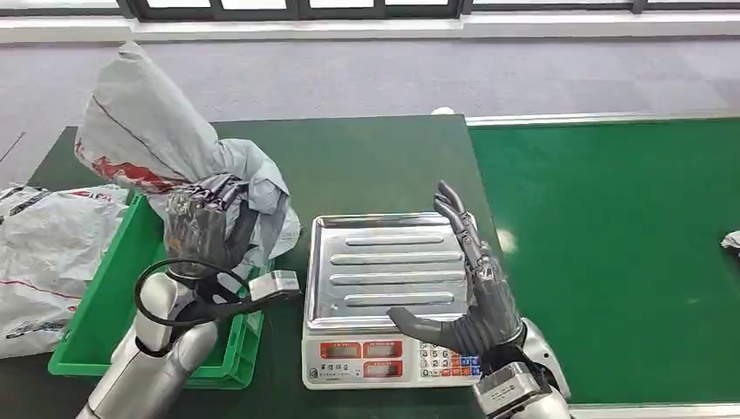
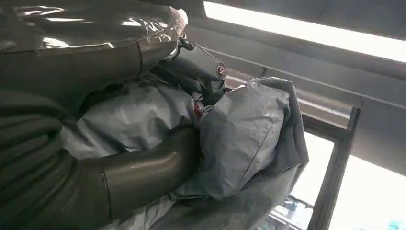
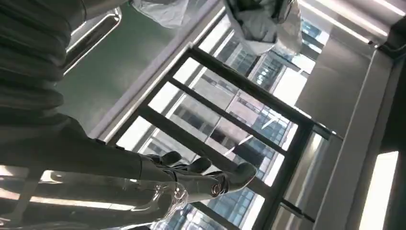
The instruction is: Moved the parcel from conveyor to table for the left to box.
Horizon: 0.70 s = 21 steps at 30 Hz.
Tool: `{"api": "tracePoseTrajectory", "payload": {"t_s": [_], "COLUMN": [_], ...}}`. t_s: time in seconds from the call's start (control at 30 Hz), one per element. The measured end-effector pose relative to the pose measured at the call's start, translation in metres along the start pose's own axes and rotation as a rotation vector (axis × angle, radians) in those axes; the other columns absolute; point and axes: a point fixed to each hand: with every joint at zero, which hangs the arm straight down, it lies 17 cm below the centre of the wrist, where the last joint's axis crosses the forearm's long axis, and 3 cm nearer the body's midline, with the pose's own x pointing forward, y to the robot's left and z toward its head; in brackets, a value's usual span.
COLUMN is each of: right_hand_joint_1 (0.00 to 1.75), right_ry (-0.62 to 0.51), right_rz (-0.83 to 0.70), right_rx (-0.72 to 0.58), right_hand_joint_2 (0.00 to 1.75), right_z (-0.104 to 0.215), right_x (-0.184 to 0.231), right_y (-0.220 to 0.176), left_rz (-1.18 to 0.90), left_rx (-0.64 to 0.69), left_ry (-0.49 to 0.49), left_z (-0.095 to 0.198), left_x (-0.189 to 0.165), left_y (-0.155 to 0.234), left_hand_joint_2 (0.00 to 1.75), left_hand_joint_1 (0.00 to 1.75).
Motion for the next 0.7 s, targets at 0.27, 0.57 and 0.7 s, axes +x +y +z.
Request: {"api": "tracePoseTrajectory", "payload": {"t_s": [0.27, 0.57, 0.7], "right_hand_joint_1": [0.0, 0.0, 0.0], "right_ry": [0.0, 0.016, 0.023], "right_rz": [0.008, 0.003, -0.003], "right_rx": [-0.017, -0.007, 0.015], "right_hand_joint_2": [1.75, 1.75, 1.75], "right_z": [0.0, 0.003, 0.005], "right_x": [0.0, 0.0, -0.001], "right_y": [-0.003, 0.0, 0.004], "left_rz": [0.026, 0.122, 0.121], "left_rx": [-0.016, -0.195, -0.271], "left_ry": [0.06, 0.193, 0.295], "left_z": [0.003, 0.029, 0.056], "left_x": [-0.017, -0.05, -0.079], "left_y": [0.004, -0.038, -0.059], "left_hand_joint_2": [1.75, 1.75, 1.75], "left_hand_joint_1": [1.75, 1.75, 1.75]}}
